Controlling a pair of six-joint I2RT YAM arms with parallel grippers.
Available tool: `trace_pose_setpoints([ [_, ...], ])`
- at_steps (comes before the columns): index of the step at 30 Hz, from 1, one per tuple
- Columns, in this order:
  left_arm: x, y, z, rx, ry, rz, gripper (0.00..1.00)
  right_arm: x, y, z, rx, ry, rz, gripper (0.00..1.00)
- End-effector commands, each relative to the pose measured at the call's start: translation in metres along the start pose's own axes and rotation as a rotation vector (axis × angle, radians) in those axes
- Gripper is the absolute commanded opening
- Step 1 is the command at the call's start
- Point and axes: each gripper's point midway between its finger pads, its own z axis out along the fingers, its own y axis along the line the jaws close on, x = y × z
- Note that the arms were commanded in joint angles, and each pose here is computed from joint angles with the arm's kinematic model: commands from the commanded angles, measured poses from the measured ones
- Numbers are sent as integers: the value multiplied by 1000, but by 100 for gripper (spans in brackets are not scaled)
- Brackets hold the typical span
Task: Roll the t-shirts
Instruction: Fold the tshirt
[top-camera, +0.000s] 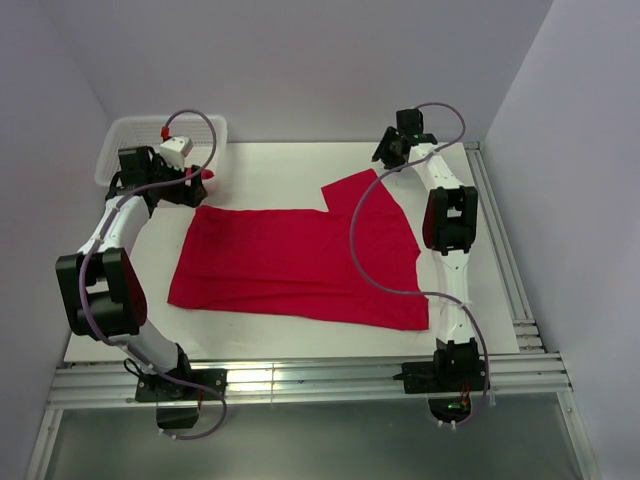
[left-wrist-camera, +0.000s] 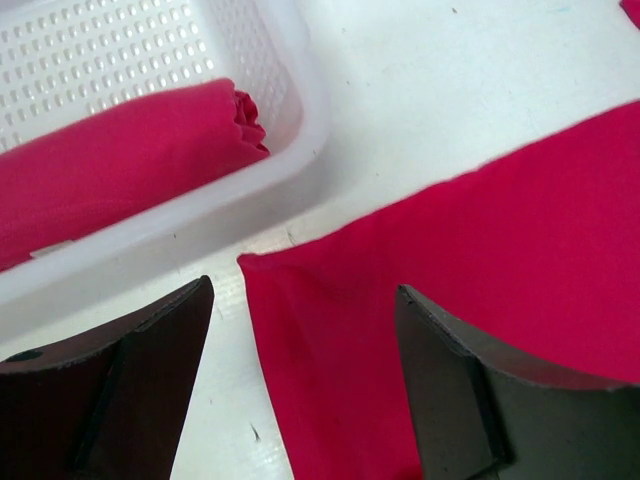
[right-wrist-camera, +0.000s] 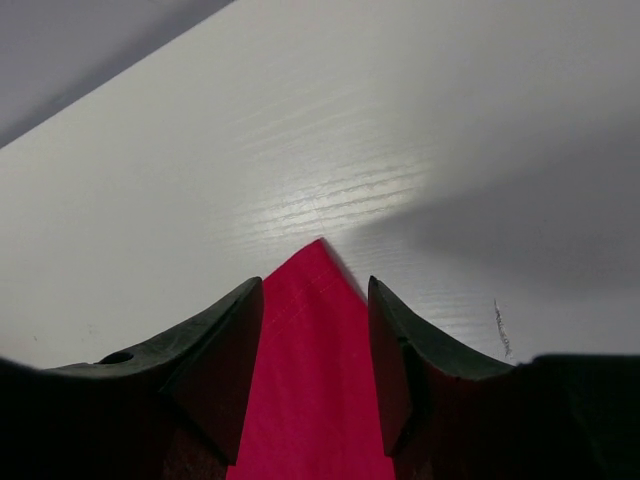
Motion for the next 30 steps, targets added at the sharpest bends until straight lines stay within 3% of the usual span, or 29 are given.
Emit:
trace_pose_setpoints([
  [1,-7,-5,-17,-7,-21,40,79,7,-2,5,29,9,71,53],
  [16,9,-17,-45,-22,-17,75,79,21,-7,23,128,-19,142,52],
  [22,11,-20,-52,-26,-23,91,79,26,-7,25,172,8,116,40],
  [27,13,-24,-55,-17,-26,102,79,28,-7,18,227,-12,41,43],
  [30,16,-25,-54,-15,-19,105,79,39,-2,20,254,-3,-6,35],
])
